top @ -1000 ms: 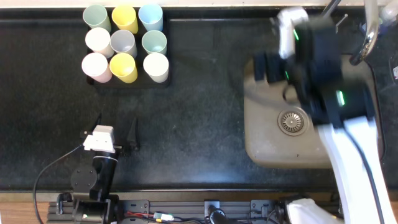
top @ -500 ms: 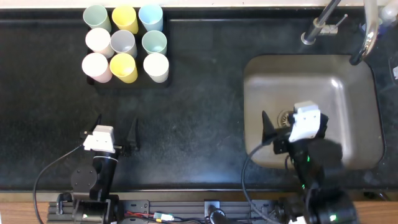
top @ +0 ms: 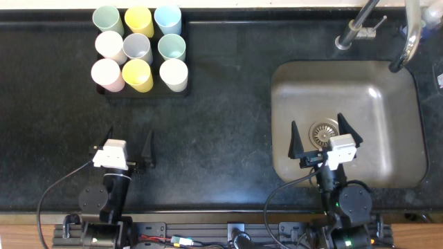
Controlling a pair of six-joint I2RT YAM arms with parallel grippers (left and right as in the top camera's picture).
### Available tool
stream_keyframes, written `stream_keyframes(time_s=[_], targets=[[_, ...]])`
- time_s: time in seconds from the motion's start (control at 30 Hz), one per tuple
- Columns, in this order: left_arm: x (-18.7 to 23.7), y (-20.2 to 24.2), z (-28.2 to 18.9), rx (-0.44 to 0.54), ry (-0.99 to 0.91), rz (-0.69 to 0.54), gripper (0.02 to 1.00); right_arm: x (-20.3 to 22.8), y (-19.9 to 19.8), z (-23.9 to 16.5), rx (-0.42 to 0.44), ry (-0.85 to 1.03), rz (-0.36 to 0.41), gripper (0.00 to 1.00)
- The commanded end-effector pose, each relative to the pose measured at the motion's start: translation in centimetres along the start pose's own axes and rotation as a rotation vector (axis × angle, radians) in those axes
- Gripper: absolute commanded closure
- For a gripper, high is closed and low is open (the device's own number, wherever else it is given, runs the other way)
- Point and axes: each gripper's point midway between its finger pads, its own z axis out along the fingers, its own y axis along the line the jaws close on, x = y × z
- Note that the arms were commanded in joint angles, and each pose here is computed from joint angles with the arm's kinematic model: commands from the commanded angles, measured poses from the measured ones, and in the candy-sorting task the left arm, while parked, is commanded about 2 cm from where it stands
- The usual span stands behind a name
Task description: Store Cups
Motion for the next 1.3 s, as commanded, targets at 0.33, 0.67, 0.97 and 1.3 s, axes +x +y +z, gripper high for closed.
stream_keyframes(time_s=[0.33,0.67,0.97,1.3], targets=[[0.0,-0.4,0.0,0.02,-0.001,0.019,0.018,5.3,-1.4,-0.4,0.06,0.033,-0.004,0.003],[0.0,-0.4,0.0,0.02,-0.001,0.019,0.018,5.7,-1.0,-0.4,0.038,0.05,-0.002,0.003],[0.0,-0.4,0.0,0.02,-0.001,0.019,0.018,5.7,-1.0,-0.4,0.038,0.05,-0.002,0.003],[0.0,-0.4,0.0,0.02,-0.001,0.019,0.018,5.7,-1.0,-0.4,0.038,0.05,-0.002,0.005]])
